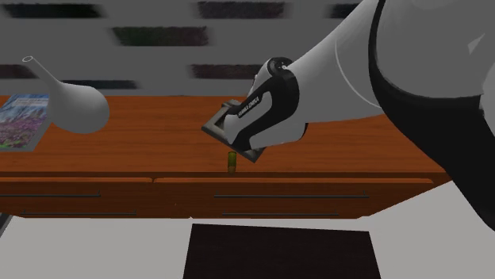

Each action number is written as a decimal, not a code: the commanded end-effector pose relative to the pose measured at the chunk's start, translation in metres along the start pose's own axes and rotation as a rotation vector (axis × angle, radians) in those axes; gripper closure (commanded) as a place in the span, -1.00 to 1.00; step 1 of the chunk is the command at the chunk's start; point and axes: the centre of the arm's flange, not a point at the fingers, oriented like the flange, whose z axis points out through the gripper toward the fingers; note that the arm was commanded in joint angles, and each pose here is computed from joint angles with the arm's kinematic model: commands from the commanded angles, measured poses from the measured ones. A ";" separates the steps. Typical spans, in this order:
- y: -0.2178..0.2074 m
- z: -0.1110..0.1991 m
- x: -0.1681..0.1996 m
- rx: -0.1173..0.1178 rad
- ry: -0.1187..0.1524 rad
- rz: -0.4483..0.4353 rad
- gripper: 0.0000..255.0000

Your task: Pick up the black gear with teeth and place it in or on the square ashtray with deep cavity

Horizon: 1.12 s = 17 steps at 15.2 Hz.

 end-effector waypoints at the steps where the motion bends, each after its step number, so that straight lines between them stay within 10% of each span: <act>1: -0.001 0.003 -0.003 0.007 -0.007 0.001 -1.00; 17: -0.002 -0.048 -0.002 0.007 -0.008 0.000 -1.00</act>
